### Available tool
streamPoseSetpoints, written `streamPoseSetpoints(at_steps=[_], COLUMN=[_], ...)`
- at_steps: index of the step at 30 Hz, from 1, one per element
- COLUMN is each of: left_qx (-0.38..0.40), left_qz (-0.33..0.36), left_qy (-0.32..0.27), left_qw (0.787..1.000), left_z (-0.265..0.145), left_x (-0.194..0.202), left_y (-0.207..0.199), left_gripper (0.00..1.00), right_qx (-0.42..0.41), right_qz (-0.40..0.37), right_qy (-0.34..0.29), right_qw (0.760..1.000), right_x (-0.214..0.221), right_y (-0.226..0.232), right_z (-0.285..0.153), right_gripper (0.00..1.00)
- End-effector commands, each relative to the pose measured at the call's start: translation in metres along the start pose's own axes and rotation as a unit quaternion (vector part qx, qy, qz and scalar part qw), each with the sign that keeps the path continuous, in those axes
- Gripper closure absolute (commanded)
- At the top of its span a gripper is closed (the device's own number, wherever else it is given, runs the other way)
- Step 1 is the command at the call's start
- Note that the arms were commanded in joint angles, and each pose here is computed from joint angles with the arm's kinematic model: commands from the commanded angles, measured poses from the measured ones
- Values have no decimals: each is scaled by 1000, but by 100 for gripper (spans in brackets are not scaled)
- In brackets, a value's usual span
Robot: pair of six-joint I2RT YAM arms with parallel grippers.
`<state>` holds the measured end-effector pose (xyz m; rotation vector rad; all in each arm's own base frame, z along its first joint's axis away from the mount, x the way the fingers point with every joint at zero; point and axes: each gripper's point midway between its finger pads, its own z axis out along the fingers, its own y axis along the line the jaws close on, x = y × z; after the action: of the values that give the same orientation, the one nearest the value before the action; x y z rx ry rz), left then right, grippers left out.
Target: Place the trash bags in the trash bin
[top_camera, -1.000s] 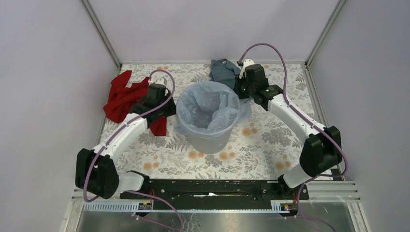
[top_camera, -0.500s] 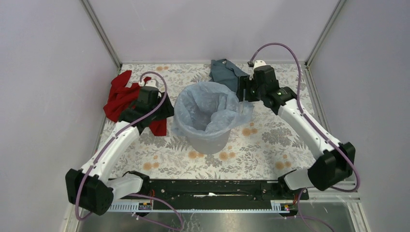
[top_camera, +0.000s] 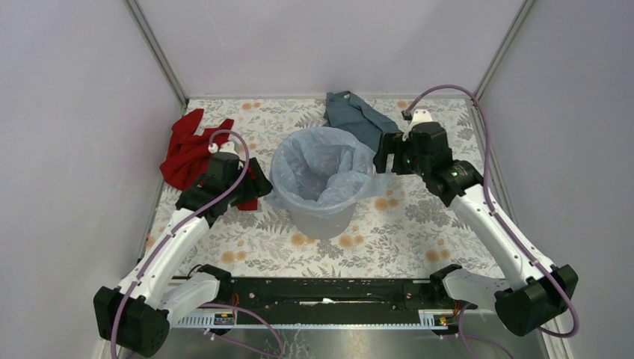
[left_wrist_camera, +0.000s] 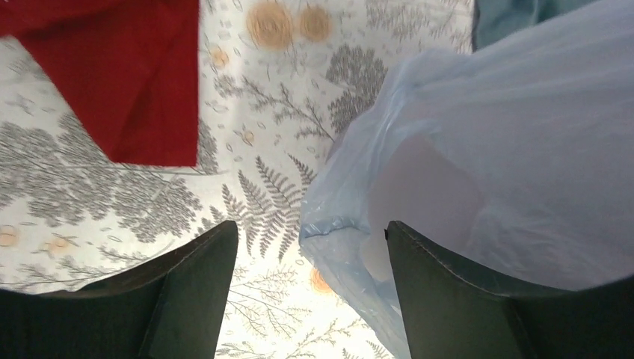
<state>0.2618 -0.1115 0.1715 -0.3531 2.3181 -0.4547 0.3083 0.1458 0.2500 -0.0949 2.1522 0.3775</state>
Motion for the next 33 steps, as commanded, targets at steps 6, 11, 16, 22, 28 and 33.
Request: streamPoseSetpoints(at_steps=[6, 11, 16, 22, 28, 33], left_qx=[121, 112, 98, 70, 62, 53], left_qz=[-74, -91, -105, -115, -127, -127], left_qy=[56, 81, 105, 129, 147, 150], left_qw=[988, 986, 984, 982, 979, 979], left_z=[29, 45, 58, 69, 74, 76], left_x=[33, 58, 83, 110, 130, 140], left_y=[-37, -24, -9, 11, 22, 30], left_gripper=[28, 58, 86, 99, 100, 100], right_qx=[-73, -110, -120, -79, -62, -58], right_qz=[71, 99, 100, 83, 99, 134], right_qy=[50, 77, 66, 104, 163, 188], right_qw=[994, 986, 985, 988, 980, 971], right_x=[63, 101, 132, 157, 197, 229], right_y=[18, 25, 18, 1, -7, -10], right_z=[29, 37, 57, 74, 94, 103], right_gripper=[17, 40, 67, 72, 77, 78])
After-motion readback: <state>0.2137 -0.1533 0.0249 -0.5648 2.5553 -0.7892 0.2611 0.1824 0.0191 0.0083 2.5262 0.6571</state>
